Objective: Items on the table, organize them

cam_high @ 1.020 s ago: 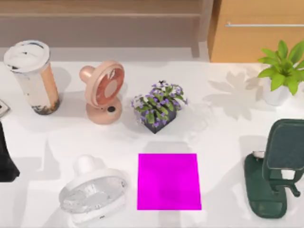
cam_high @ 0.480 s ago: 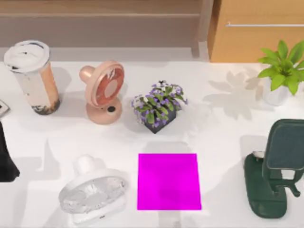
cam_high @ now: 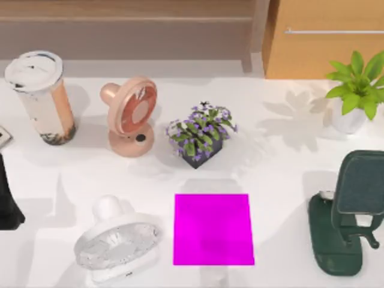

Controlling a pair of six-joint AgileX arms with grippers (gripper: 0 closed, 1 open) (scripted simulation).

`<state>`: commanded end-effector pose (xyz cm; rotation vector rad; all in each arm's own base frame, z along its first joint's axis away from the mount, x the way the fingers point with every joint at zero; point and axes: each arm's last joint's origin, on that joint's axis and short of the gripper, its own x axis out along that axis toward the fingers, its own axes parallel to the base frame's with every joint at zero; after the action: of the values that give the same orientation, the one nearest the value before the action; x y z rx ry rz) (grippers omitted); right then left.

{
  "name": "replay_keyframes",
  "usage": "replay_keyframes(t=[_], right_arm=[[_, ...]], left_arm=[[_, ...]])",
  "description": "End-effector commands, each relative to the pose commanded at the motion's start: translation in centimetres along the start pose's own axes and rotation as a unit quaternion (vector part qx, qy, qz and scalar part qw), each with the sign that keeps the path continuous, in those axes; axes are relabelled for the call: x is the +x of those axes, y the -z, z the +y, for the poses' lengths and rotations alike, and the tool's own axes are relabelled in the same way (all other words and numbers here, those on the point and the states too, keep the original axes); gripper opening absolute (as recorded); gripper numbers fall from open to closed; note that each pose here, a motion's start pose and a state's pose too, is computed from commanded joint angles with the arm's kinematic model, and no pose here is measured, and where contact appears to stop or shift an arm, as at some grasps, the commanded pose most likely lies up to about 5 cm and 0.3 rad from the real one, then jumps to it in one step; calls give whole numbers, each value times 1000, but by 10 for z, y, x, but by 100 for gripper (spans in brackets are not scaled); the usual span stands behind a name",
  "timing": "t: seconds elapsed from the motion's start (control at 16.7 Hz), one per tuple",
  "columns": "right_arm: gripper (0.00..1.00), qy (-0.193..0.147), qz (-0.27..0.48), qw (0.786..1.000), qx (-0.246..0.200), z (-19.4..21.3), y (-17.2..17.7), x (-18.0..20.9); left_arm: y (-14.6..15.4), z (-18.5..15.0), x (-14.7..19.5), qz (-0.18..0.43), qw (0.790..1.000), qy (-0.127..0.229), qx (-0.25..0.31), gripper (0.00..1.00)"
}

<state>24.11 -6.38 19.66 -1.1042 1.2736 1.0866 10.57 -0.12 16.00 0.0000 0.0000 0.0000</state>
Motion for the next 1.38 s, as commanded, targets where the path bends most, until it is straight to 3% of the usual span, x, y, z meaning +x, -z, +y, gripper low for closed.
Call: replay_keyframes(t=[0.6,0.9,1.38], right_arm=[[100,1,0,1000,1,-1,1,84],[100,-1,0,1000,1,0,1,89],[40,-1,0,1000,1,0,1,89]], left_arm=[[0,0,0,0,1000,0,0,100],[0,0,0,0,1000,0,0,100],[0,0,0,0,1000,0,0,100]])
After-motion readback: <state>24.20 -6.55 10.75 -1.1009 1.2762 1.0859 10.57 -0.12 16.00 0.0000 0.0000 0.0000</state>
